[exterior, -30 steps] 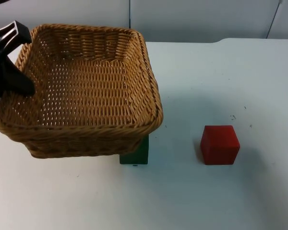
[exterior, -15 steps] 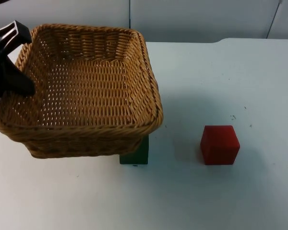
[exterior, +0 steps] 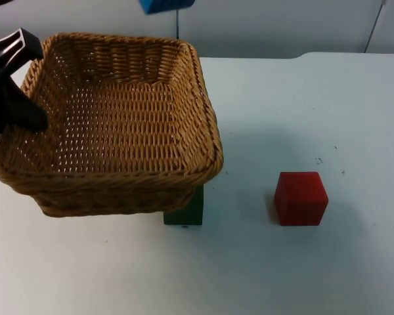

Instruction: Pick up the basket with the left hand and place the blue cube into the basket with the right hand.

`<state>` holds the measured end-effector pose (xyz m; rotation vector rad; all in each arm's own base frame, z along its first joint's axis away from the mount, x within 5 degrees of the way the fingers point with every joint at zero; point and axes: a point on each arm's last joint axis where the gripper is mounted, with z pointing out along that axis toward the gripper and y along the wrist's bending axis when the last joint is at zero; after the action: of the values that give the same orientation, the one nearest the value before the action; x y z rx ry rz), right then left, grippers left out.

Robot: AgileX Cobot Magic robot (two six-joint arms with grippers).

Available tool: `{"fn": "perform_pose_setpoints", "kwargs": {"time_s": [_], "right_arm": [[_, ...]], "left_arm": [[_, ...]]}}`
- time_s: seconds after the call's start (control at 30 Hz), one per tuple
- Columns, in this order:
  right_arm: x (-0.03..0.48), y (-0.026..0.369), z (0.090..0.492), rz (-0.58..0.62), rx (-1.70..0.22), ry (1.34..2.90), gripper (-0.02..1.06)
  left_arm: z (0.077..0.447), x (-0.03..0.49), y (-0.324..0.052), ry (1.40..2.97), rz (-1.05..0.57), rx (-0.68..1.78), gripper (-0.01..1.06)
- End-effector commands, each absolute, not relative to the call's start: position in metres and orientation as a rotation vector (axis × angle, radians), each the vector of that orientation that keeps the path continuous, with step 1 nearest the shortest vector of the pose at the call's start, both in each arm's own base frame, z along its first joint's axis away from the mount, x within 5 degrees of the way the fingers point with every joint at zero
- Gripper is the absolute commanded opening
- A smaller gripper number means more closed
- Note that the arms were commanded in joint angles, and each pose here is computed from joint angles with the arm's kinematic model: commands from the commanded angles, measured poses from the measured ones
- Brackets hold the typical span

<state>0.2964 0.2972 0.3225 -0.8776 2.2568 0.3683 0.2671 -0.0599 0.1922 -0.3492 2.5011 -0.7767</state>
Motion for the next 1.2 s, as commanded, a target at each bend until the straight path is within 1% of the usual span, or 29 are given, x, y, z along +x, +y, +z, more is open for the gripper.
{"fn": "perform_pose_setpoints", "kwargs": {"time_s": [0.0,0.13,0.17,0.2,0.33,0.4,0.5,0.63,0.7,0.93,0.97,1.03,1.07,1.1,1.17], "right_arm": [[0.298,0.315,0.306,0.36,-0.937,2.272,0.0],[0.304,0.336,0.274,0.339,-0.991,2.32,0.0],[0.307,0.339,0.264,0.33,-0.999,2.338,0.0],[0.307,0.339,0.264,0.33,-0.999,2.338,0.0],[0.314,0.349,0.232,0.293,-1.04,2.395,0.0],[0.314,0.349,0.231,0.291,-1.049,2.394,0.0],[0.316,0.352,0.215,0.275,-1.069,2.414,0.0],[0.318,0.354,0.206,0.273,-1.072,2.425,0.0],[0.318,0.355,0.202,0.292,-1.062,2.437,0.0],[0.319,0.357,0.199,0.3,-1.06,2.434,0.0],[0.319,0.357,0.199,0.3,-1.06,2.434,0.01],[0.319,0.357,0.199,0.3,-1.06,2.434,0.06],[0.319,0.357,0.199,0.3,-1.06,2.434,0.06],[0.319,0.357,0.199,0.301,-1.059,2.432,0.1],[0.319,0.357,0.199,0.302,-1.058,2.433,0.23]], "left_arm": [[0.197,0.266,-0.061,2.482,-0.813,-0.364,0.0],[0.197,0.266,-0.061,2.482,-0.813,-0.363,0.0],[0.197,0.266,-0.061,2.482,-0.813,-0.363,0.0],[0.197,0.266,-0.061,2.482,-0.813,-0.363,0.0],[0.197,0.266,-0.062,2.484,-0.817,-0.361,0.0],[0.197,0.266,-0.062,2.484,-0.817,-0.361,0.0],[0.197,0.265,-0.062,2.486,-0.821,-0.359,0.0],[0.197,0.265,-0.062,2.486,-0.823,-0.359,0.0],[0.197,0.265,-0.062,2.486,-0.823,-0.359,0.0],[0.197,0.265,-0.062,2.488,-0.827,-0.357,0.0],[0.197,0.265,-0.062,2.489,-0.83,-0.355,0.0],[0.197,0.265,-0.062,2.489,-0.83,-0.355,0.0],[0.197,0.265,-0.062,2.489,-0.83,-0.355,0.0],[0.197,0.265,-0.062,2.489,-0.83,-0.355,0.0],[0.197,0.265,-0.062,2.489,-0.83,-0.355,0.0]]}}
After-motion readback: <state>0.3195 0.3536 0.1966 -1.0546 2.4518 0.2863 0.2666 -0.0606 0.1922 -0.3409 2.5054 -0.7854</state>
